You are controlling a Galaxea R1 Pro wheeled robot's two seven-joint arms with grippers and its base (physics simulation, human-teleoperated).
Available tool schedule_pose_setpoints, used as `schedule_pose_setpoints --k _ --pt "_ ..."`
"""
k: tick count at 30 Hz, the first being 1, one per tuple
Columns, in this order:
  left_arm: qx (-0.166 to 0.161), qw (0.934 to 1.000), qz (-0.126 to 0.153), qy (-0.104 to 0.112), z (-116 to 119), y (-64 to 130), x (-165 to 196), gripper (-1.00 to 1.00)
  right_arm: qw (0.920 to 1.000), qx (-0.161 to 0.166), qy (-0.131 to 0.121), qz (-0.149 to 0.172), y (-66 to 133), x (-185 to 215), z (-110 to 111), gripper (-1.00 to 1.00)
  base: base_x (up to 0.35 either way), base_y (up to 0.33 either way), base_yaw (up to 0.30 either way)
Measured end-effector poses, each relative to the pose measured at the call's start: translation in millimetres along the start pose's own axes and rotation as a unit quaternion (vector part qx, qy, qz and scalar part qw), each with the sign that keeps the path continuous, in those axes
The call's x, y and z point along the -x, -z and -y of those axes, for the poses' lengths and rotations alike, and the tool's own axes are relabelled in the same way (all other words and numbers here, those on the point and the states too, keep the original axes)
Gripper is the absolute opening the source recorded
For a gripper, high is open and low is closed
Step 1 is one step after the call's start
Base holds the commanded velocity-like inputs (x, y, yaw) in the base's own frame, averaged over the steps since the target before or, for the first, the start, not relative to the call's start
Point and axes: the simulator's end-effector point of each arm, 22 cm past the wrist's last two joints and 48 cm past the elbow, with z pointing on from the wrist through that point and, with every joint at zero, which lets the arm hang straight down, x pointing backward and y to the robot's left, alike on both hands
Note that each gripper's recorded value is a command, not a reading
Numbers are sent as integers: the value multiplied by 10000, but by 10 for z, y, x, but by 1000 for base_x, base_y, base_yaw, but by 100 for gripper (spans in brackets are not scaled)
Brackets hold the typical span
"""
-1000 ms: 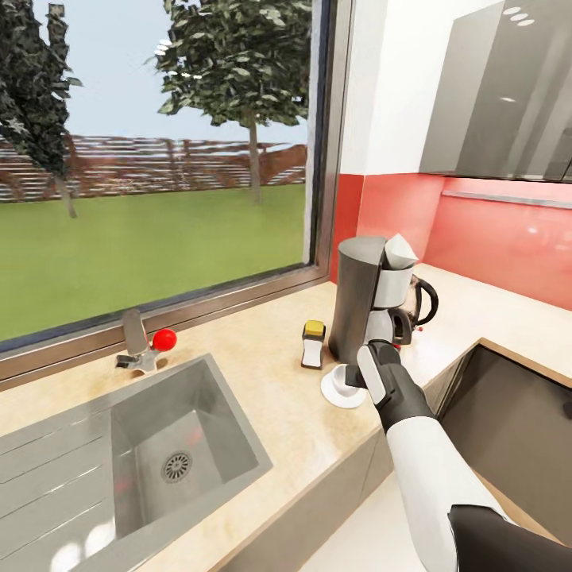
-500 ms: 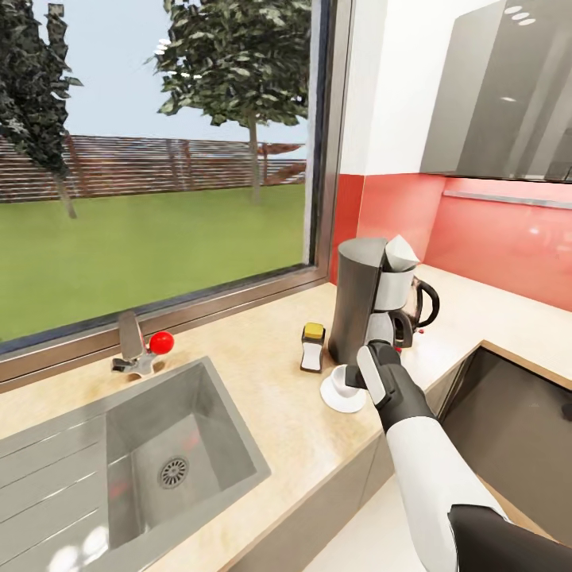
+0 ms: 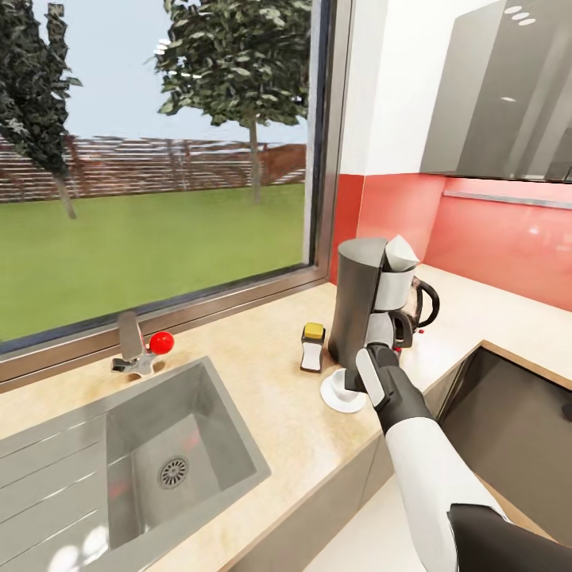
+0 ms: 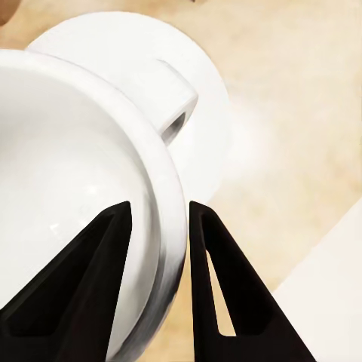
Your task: Set up a coffee station on the kitchen countertop: keep the coffee maker on the countertop, move the bottle of coffee from the kitchen shelf to the counter next to the coffee maker, place a paper coffee filter on top of the coffee maker, put the saucer next to the coffee maker with the coffee cup on the saucer, and place the electric kettle next to the coffee maker.
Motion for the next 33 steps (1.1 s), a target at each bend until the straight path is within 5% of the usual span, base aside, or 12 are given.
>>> schedule_pose_setpoints --k 33 --pt "6 10000 -8 5 -7 6 -19 100 9998 -22 0 -206 -222 -239 -47 -100 40 -15 0"
